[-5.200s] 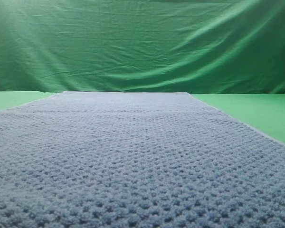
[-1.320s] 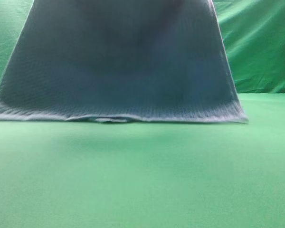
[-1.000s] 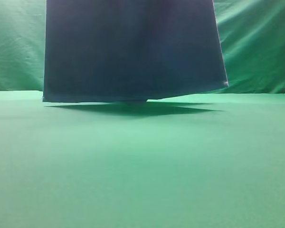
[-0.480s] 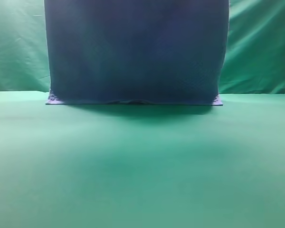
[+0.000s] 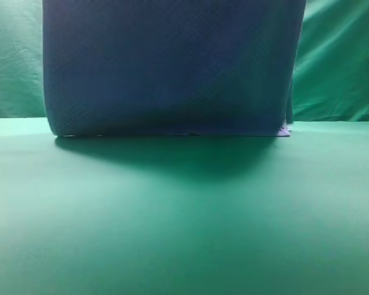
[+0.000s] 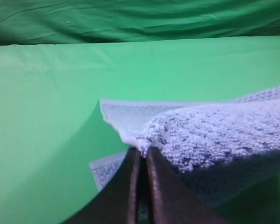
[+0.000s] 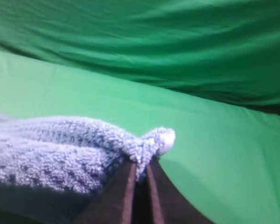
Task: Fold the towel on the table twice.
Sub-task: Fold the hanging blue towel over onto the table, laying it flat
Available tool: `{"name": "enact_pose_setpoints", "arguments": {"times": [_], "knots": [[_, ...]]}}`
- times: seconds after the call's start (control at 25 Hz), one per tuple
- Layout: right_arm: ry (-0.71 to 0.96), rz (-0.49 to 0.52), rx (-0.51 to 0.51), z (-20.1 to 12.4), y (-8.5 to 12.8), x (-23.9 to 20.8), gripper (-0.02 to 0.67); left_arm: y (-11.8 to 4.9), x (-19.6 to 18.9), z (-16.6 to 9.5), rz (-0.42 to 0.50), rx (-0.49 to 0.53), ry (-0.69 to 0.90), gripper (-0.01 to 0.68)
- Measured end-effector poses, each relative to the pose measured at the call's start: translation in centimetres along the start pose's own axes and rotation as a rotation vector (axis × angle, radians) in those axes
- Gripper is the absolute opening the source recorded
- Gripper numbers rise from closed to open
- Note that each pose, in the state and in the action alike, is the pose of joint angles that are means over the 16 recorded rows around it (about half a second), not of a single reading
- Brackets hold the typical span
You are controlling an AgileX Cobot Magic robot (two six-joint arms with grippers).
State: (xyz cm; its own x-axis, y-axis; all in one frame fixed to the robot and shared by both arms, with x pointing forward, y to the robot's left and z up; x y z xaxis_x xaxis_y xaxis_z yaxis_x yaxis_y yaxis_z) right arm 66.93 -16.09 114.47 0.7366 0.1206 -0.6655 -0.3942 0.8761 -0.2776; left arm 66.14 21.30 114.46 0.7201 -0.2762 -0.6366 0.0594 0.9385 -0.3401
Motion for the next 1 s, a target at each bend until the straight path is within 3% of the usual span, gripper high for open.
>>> {"name": "enact_pose_setpoints", "arguments": {"times": [0.56, 1.0], "knots": [[0.056, 0.085, 0.012, -8.8, 4.6, -4.7, 0.0, 1.7, -6.1, -10.4, -0.02, -0.047, 0.04, 0.0], [0.094, 0.141, 0.075, -15.5, 6.4, -8.3, 0.0, 2.1, -9.7, -17.4, -0.077, -0.066, 0.117, 0.0]]}}
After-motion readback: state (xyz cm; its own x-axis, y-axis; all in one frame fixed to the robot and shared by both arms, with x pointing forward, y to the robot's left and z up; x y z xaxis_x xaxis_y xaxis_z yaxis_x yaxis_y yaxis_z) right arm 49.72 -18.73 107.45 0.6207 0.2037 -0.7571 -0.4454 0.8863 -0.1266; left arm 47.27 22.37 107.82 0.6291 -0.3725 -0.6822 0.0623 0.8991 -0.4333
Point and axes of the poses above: a point on each arm's last joint axis where the gripper is mounted, x pointing out along that axis toward the gripper, y along the wrist's bending axis when the last joint is at zero, z = x × y, the point moved 6 cm from there along x, pointing out along that axis toward the gripper, and after that the axes turned 11 degrees about -x, right-handed, at the moved point
